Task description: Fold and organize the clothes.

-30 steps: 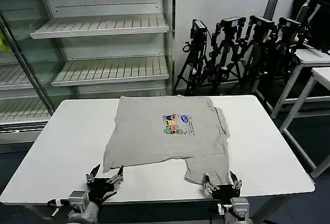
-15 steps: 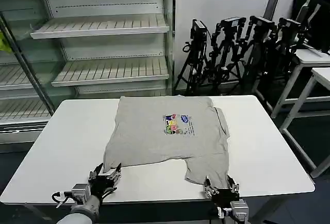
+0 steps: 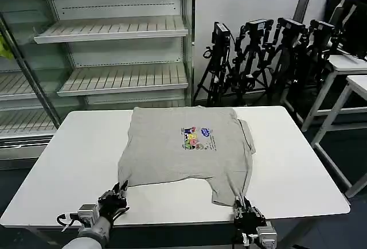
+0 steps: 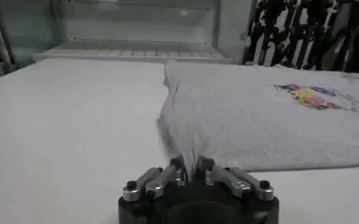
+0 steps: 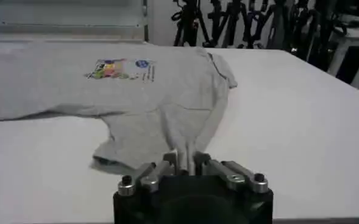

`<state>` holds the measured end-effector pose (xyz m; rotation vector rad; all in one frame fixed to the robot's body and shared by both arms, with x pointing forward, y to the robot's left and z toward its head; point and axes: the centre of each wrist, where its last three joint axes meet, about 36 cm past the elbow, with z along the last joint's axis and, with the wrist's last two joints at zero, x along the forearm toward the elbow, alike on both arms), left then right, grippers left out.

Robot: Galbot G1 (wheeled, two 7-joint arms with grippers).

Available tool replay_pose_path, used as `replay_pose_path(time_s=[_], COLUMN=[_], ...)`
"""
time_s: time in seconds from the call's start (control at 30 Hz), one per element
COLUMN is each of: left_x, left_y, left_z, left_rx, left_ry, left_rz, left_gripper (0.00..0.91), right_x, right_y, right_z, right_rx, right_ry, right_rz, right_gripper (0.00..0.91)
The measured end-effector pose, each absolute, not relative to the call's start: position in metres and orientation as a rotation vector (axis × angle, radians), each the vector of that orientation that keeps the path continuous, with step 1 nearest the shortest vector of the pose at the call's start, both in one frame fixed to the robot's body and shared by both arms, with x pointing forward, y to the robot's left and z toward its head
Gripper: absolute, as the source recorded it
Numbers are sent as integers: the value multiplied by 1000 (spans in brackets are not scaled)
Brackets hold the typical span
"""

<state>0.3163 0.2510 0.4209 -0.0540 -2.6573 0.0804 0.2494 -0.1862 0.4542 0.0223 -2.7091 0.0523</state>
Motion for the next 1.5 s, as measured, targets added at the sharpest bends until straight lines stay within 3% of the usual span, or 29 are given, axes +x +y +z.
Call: replay_pose_path(time_s=[0.9,1.17,1.5], left_x=[257,262,298], left_y=[252,255,263], left_z=[501,508,490], left_rx=[-100,-128,-185], left_ry=[-2789,-2813,-2782], left_rz=[109,69,13], left_gripper=[71,71,81], right_x=[215,249,321], right_y=[-208,-213,-221], right_z=[528,520,499], right_rx=[30,46,78], right_ry=[-2887,-2942,-2929], right_rz=[48,35,34], right_gripper=[0,0,0])
